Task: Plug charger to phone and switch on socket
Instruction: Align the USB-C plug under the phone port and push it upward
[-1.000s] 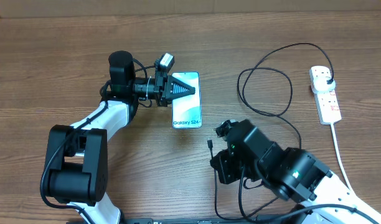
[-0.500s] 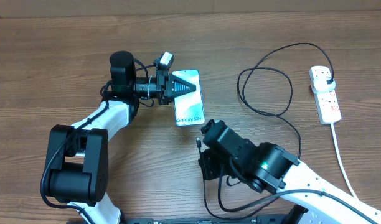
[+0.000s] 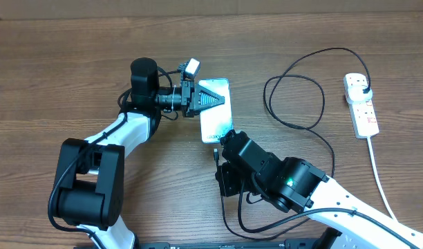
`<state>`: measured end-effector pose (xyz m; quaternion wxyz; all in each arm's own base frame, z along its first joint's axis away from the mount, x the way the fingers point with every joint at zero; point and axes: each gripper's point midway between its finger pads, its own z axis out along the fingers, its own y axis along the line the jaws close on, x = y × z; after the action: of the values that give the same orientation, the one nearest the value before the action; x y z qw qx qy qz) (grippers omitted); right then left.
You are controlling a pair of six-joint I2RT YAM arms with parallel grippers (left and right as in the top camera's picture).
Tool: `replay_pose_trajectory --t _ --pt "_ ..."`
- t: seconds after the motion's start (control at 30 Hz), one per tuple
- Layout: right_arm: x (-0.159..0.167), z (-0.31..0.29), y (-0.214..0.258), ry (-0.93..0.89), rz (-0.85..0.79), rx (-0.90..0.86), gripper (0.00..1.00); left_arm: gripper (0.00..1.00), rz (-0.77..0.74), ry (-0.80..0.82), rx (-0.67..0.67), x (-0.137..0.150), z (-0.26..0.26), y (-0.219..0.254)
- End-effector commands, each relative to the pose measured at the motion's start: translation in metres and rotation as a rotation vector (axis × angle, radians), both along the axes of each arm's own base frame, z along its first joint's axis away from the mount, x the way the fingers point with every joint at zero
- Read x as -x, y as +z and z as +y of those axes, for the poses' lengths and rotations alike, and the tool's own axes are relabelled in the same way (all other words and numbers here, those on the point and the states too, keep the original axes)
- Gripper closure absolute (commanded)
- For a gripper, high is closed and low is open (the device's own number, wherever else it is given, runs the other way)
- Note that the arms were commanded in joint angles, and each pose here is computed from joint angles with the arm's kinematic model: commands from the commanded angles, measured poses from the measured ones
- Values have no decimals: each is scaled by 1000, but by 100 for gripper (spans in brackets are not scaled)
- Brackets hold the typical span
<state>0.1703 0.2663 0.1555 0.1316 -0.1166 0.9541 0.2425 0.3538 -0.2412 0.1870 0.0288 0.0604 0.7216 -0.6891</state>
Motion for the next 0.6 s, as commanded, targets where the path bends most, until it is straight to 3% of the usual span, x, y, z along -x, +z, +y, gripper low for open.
replay_pose_trajectory --t 0.0,0.57 --pt "-4 1 4 -11 -26 -1 96 96 -78 -49 22 4 -2 10" --pt "-14 1 7 -46 -67 -6 96 96 -71 -66 27 7 -2 10"
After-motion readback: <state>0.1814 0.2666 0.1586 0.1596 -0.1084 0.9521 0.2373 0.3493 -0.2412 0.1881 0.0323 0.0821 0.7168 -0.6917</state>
